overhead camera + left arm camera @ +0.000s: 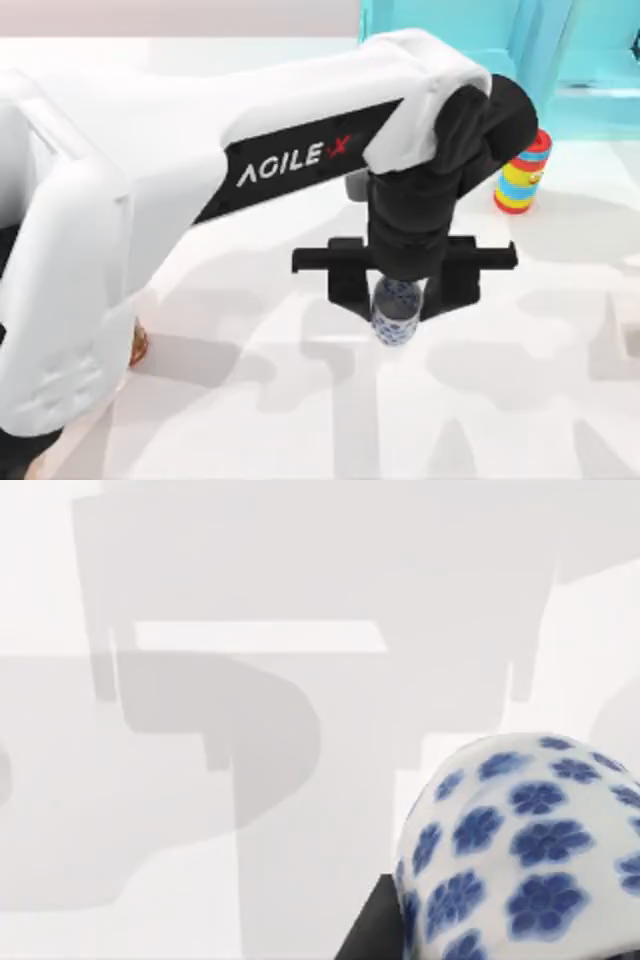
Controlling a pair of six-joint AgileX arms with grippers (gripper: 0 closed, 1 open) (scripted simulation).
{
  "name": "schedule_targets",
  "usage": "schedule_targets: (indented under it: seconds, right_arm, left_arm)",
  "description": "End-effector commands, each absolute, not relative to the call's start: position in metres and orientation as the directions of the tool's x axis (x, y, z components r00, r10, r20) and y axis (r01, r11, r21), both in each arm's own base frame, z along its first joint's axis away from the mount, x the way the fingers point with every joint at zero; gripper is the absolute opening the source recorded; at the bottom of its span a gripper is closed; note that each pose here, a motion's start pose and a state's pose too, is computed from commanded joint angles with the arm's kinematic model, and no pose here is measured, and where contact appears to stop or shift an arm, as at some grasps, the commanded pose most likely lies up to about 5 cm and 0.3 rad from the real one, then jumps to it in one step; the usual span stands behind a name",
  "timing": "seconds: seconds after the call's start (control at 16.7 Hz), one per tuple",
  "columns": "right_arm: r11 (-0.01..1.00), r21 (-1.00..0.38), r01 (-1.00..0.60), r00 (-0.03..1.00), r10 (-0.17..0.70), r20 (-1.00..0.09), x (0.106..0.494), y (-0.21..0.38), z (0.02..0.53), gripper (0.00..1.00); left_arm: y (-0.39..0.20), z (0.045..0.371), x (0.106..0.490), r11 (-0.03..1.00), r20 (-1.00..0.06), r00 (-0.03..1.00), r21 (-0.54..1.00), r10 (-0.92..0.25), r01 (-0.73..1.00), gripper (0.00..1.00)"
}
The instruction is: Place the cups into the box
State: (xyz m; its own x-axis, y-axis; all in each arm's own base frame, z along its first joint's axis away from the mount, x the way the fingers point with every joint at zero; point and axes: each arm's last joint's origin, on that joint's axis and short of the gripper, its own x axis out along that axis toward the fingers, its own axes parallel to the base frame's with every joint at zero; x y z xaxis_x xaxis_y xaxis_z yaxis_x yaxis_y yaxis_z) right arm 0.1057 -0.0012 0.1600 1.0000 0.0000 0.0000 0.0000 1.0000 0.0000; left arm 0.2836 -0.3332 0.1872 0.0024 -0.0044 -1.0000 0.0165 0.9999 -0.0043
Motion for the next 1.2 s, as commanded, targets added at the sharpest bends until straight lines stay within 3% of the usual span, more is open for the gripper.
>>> schedule_targets:
  seconds: [0.24,0.66,0.9,1.2]
  right_arm:
    - [1.000,0.000,0.000,1.000,0.000,0.000,0.106,-0.001,0.160,1.00]
    - [1.000,0.000,0.000,1.000,0.000,0.000,0.106,-0.001,0.160,1.00]
    - [1.000,0.000,0.000,1.000,0.000,0.000,0.106,-0.001,0.160,1.00]
    - [1.000,0.000,0.000,1.000,0.000,0.000,0.106,-0.001,0.160,1.00]
  left_arm:
    - [-0.287,0.233,0.280,1.000,-1.000,0.007,-0.007,-0.008,0.020,0.00]
    - [-0.277,0.238,0.279,1.000,-1.000,-0.001,0.001,0.001,0.031,0.00]
    - [-0.240,0.242,0.306,0.998,-1.000,-0.016,0.012,0.013,0.054,0.00]
    - [-0.143,0.255,0.349,0.998,-1.000,-0.008,0.000,0.001,0.056,0.00]
